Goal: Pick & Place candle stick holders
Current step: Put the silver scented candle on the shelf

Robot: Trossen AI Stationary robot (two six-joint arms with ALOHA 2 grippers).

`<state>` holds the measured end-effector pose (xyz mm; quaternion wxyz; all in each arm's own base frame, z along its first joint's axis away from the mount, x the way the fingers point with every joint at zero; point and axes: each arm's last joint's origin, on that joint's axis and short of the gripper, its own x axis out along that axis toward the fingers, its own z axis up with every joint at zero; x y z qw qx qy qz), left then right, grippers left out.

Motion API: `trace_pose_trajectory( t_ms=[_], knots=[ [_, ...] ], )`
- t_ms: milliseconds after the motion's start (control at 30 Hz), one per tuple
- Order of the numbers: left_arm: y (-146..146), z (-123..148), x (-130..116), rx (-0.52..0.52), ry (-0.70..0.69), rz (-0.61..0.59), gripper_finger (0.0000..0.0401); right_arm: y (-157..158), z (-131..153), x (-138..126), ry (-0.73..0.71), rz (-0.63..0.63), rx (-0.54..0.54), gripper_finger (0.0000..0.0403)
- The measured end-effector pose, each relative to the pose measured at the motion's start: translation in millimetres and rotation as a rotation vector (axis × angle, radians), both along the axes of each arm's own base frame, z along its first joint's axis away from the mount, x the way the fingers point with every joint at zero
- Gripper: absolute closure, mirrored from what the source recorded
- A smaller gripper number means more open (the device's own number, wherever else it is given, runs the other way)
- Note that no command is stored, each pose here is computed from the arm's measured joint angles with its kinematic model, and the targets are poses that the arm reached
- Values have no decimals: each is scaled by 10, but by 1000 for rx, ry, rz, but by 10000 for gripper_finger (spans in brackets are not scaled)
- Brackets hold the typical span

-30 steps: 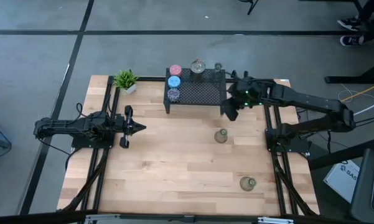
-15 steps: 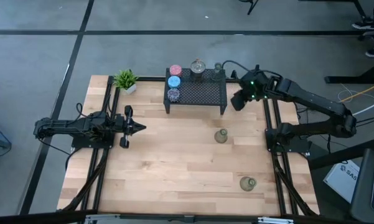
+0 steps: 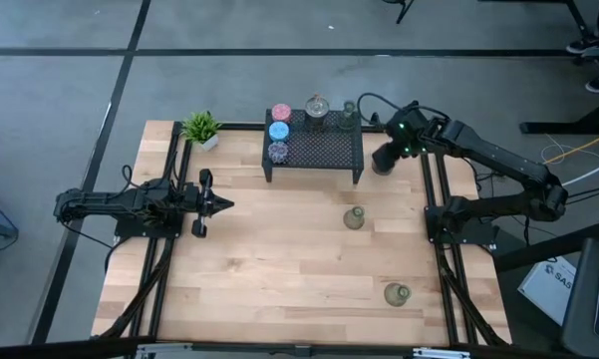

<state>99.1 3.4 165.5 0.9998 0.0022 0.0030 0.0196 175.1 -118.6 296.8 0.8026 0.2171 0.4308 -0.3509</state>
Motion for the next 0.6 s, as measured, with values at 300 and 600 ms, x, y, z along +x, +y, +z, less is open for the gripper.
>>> trace_pose_trajectory(
  t_ms=[300, 600],
  knots=[
    [0, 0, 0, 0, 0, 0, 393, -13, -45, -110, 99, 15, 38, 171],
    [0, 1, 0, -1, -1, 0, 393, 49, -88, -189, 268, 230, 32, 111]
  ],
)
